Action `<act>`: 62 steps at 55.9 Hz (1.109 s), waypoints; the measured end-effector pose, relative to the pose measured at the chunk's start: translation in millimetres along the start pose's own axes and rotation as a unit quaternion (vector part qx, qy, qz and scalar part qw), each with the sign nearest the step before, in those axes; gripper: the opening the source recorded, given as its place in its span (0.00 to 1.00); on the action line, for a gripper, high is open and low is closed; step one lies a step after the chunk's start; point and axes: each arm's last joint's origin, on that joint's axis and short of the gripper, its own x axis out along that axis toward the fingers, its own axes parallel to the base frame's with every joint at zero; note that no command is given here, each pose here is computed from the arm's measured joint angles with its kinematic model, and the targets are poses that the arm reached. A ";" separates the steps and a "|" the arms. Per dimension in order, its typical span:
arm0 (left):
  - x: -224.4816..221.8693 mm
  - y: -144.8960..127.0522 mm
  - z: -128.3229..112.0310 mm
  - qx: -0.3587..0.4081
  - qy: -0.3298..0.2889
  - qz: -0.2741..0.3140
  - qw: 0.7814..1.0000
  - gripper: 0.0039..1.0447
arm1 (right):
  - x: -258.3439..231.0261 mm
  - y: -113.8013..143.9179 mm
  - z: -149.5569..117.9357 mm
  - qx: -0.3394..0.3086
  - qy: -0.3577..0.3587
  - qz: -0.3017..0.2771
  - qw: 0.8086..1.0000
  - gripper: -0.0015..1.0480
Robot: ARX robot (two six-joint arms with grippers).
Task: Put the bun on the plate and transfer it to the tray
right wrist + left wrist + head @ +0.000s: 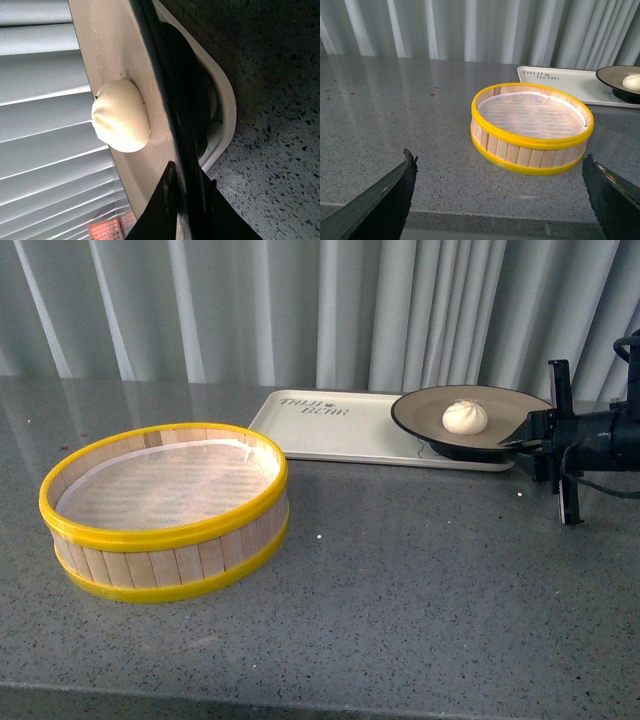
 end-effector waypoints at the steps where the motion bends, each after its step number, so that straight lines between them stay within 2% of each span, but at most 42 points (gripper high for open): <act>1: 0.0 0.0 0.0 0.000 0.000 0.000 1.000 0.94 | 0.2 0.3 0.1 0.000 0.000 0.001 1.000 0.03; 13: 0.0 0.0 0.0 0.000 0.000 0.000 1.000 0.94 | 2.8 0.1 1.5 -0.003 0.001 0.000 1.000 0.04; 16: 0.0 0.0 0.0 0.000 0.000 0.000 1.000 0.94 | 2.7 -0.1 1.7 -0.002 0.001 -0.001 1.000 0.14; 32: 0.0 0.0 0.0 0.000 0.000 0.000 1.000 0.94 | 2.5 3.5 2.7 -0.007 0.003 0.015 1.000 0.55; 38: 0.0 0.0 0.0 0.000 0.000 0.000 1.000 0.94 | 1.8 2.8 2.0 -0.005 0.004 0.015 1.000 0.77; 45: 0.0 0.0 0.0 0.000 0.000 0.000 1.000 0.94 | -2.1 1.7 -1.6 -0.001 0.005 0.014 1.000 0.94; 49: 0.0 0.0 0.0 0.000 0.000 0.000 1.000 0.94 | -8.2 4.9 -5.8 0.000 0.005 0.016 1.000 0.91; 62: 0.0 0.0 0.0 0.000 0.000 0.000 1.000 0.94 | -32.3 16.9 -21.0 -0.002 0.005 0.033 0.999 0.92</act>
